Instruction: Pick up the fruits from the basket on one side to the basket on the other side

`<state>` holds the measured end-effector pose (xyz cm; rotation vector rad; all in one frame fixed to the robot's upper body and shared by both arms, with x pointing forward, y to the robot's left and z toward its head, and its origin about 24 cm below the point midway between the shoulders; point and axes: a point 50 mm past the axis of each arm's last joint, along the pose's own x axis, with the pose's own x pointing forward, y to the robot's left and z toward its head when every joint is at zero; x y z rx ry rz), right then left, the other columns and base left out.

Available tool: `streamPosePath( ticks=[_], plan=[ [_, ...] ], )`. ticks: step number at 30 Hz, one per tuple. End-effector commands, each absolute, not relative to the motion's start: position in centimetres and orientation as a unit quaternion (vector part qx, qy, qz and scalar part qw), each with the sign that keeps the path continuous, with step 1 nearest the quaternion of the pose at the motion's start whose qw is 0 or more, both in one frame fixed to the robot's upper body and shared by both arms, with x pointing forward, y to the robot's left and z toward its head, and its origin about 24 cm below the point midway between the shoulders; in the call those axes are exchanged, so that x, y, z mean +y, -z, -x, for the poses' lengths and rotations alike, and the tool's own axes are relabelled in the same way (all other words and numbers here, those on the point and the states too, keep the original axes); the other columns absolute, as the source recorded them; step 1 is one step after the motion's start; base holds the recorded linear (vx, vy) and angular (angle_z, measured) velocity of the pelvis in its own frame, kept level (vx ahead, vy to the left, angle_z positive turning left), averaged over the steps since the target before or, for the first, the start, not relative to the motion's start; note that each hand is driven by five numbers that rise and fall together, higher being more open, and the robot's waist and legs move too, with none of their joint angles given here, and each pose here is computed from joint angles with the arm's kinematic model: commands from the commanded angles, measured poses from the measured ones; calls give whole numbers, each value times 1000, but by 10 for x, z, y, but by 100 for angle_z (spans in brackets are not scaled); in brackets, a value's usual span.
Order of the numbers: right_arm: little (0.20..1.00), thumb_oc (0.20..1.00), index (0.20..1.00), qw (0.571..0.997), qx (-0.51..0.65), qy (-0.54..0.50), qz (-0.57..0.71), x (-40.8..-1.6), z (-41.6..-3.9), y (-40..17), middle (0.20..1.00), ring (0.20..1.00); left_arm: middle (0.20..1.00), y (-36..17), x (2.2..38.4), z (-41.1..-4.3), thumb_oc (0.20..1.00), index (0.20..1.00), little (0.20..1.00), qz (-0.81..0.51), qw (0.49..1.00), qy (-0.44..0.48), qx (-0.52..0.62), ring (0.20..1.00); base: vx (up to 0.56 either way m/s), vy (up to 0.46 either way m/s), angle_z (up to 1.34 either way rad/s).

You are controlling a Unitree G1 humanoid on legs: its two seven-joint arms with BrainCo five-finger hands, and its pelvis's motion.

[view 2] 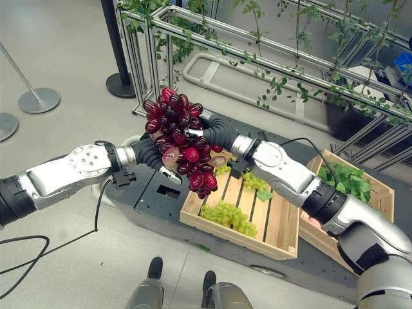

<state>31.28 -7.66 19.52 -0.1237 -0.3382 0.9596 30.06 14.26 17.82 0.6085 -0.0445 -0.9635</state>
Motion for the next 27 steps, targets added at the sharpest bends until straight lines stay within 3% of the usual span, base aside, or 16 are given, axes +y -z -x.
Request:
streamPosePath(
  ticks=[1, 16, 27],
  plan=[
    [200, 200, 200, 846, -252, -469, 3, -63, -308, -241, 200, 200, 1000, -200, 126, -298, 1000, 1000, 1000, -258, 834, 480, -83, 1000, 0, 0, 0],
    [200, 200, 200, 869, -208, -436, -105, -45, -317, -213, 200, 200, 1000, -180, 125, -298, 1000, 1000, 1000, -229, 845, 480, -54, 1000, 0, 0, 0],
    [200, 200, 200, 868, -216, -421, -149, -45, -316, -216, 200, 200, 1000, -145, 127, -297, 1000, 1000, 1000, -61, 892, 447, 4, 1000, 5, 1, 2]
  ],
)
